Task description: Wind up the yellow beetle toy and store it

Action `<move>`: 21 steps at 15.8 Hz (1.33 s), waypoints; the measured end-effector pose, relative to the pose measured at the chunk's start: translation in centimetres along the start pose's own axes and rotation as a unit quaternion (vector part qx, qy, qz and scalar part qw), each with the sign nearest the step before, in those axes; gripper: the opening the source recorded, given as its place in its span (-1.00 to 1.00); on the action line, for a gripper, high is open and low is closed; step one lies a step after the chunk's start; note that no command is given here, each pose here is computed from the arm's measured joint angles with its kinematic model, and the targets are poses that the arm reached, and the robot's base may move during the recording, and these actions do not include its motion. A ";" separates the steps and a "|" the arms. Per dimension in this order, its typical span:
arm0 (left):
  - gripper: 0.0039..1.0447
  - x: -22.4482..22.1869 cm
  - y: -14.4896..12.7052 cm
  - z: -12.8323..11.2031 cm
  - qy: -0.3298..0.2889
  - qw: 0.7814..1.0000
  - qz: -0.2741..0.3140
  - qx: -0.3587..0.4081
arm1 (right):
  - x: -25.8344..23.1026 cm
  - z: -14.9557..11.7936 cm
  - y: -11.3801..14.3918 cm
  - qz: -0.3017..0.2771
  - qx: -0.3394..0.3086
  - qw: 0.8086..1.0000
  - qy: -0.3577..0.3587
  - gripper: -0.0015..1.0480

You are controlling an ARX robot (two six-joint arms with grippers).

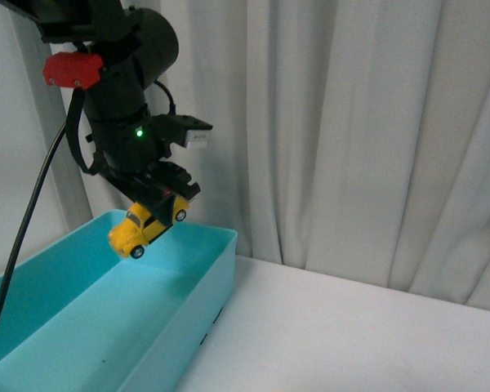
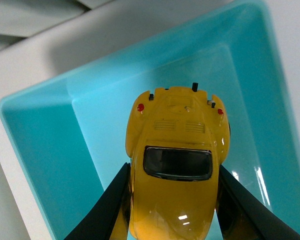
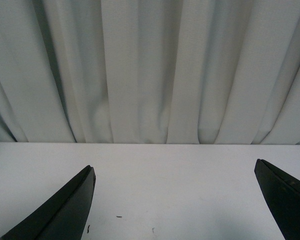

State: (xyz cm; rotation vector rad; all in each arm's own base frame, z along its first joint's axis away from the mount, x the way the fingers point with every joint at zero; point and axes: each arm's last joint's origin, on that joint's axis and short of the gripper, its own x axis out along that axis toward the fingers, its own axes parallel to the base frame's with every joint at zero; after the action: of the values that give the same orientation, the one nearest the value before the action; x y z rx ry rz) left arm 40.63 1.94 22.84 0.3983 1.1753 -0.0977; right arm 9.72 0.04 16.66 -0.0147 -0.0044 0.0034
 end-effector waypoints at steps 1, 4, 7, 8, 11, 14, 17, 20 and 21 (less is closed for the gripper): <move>-0.23 0.8 0.4 -0.7 0.012 1.000 0.012 -0.008 | 0.0 0.0 0.0 0.000 0.000 1.000 0.000 0.87; -0.23 3.5 1.6 -2.8 0.033 0.998 0.033 -0.034 | 0.0 0.0 0.0 0.000 0.000 1.000 0.000 0.87; -0.23 5.3 1.2 -3.9 0.051 0.998 0.030 -0.035 | 0.0 0.0 0.0 0.000 0.000 1.000 0.000 0.87; -0.23 5.9 1.1 -4.0 0.050 0.998 0.030 -0.037 | 0.0 0.0 0.0 0.000 0.000 1.000 0.000 0.87; -0.23 7.2 0.5 -4.8 0.059 0.997 0.025 -0.036 | 0.0 0.0 0.0 0.000 0.000 1.000 0.000 0.87; -0.23 9.0 0.4 -5.4 0.066 0.997 0.030 -0.040 | 0.0 0.0 0.0 0.000 0.000 1.000 0.000 0.87; 0.00 9.5 0.7 -5.8 0.070 0.996 0.035 -0.049 | 0.0 0.0 0.0 0.000 0.000 1.000 0.000 0.87; 0.58 9.5 0.9 -6.3 0.076 0.995 0.027 -0.052 | 0.0 0.0 0.0 0.000 0.000 1.000 0.000 0.87; 0.78 9.1 0.9 -6.5 0.074 0.996 0.023 -0.052 | 0.0 0.0 0.0 0.000 0.000 1.000 0.000 0.87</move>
State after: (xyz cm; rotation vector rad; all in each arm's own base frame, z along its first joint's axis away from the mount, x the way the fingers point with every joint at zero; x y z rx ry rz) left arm 38.74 6.29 12.62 0.3453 1.3103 0.0343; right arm 9.72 0.04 16.67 -0.0147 -0.0048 0.0034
